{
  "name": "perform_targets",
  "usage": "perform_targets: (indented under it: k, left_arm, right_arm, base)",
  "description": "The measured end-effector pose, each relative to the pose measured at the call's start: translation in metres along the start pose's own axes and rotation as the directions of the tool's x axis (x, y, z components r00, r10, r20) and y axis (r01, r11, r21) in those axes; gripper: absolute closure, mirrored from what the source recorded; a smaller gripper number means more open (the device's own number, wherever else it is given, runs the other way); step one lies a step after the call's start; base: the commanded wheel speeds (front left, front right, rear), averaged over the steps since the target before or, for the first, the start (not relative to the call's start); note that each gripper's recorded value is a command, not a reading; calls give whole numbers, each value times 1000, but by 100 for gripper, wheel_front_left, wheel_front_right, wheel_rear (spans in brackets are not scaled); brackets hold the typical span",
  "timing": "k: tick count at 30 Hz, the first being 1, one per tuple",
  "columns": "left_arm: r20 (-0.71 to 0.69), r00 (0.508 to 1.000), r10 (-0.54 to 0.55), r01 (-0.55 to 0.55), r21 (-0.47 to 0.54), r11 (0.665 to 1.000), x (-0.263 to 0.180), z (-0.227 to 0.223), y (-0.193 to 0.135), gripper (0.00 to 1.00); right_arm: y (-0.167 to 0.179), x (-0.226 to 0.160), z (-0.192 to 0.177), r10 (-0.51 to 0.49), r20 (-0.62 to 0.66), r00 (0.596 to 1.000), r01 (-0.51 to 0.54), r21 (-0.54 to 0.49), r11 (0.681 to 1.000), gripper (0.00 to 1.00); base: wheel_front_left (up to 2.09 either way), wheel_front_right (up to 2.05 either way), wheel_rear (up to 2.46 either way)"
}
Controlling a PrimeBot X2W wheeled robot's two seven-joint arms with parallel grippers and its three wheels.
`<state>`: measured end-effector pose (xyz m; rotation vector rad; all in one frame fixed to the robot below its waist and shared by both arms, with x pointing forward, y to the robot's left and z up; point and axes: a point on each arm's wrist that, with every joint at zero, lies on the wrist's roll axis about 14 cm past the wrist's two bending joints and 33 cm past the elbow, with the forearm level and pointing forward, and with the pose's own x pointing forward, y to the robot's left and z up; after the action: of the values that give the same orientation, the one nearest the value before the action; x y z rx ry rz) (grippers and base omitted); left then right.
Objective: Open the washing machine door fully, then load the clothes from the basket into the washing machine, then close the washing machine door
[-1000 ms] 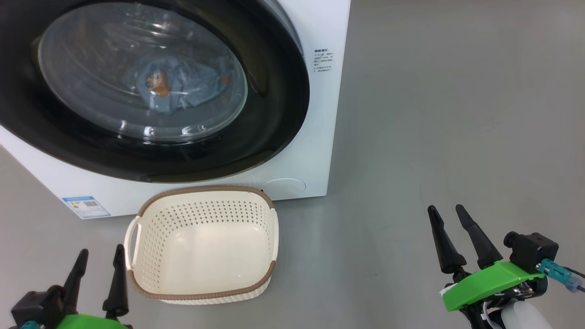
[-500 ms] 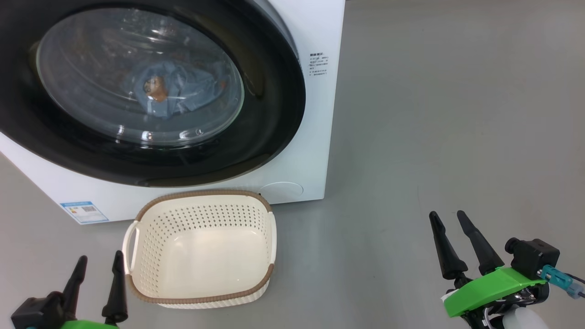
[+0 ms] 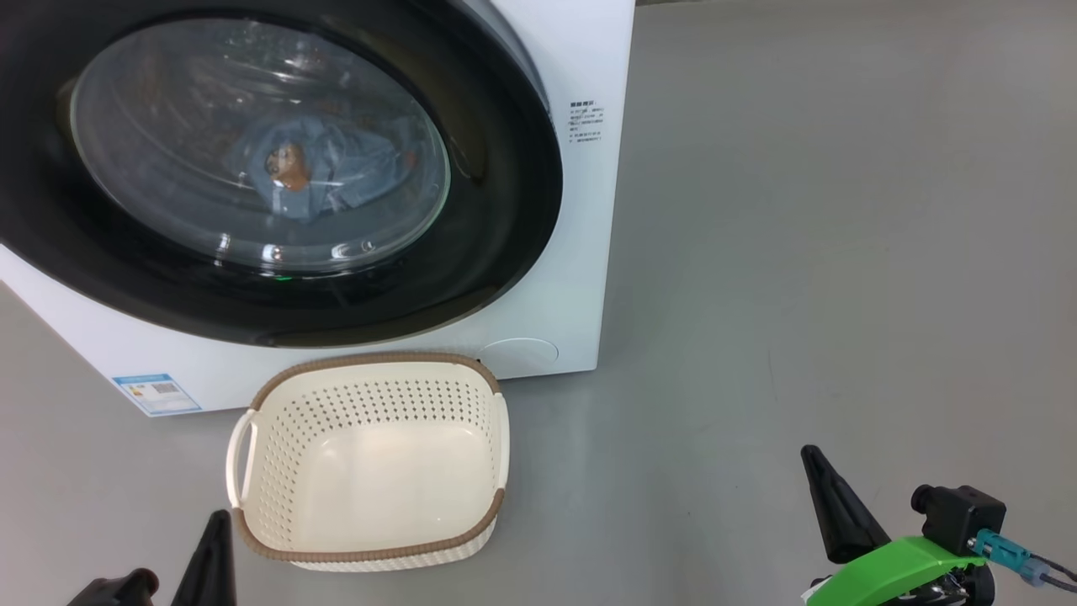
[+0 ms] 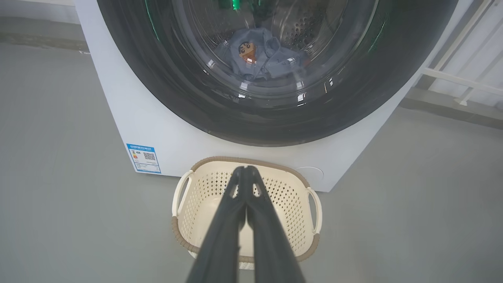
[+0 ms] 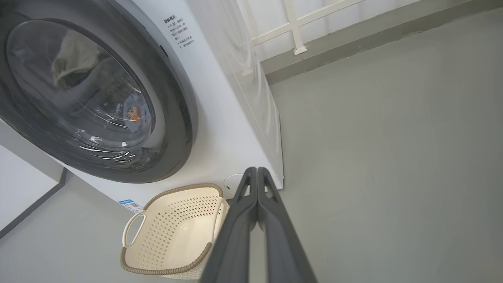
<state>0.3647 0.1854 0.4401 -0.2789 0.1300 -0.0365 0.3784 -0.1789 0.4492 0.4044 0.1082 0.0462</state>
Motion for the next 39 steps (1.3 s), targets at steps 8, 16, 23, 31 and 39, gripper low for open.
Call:
perform_targets:
  k: [8,16,23,31,39]
  left_arm:
    - [-6,1000,24,-24,-88,996,-1,0,3,100]
    - [-16,999,42,-44,-165,985,-1,0,5,100]
    - [-19,998,57,-60,-231,971,-2,1,8,100]
    - [-22,998,66,-70,-312,947,-1,3,8,100]
    - [-31,997,77,-83,-404,911,-2,3,8,100]
  right_arm:
    - [-2,0,1,-18,-6,1000,19,76,997,100]
    - [-6,0,5,-41,-1,999,41,150,988,100]
    - [-7,1,6,-51,-2,999,51,213,976,100]
    - [-9,1,10,-68,2,998,64,288,955,100]
    - [-10,1,13,-77,5,997,70,363,929,100]
  base:
    - [0,0,0]
    - [0,0,0]
    - [0,0,0]
    - [0,0,0]
    - [0,0,0]
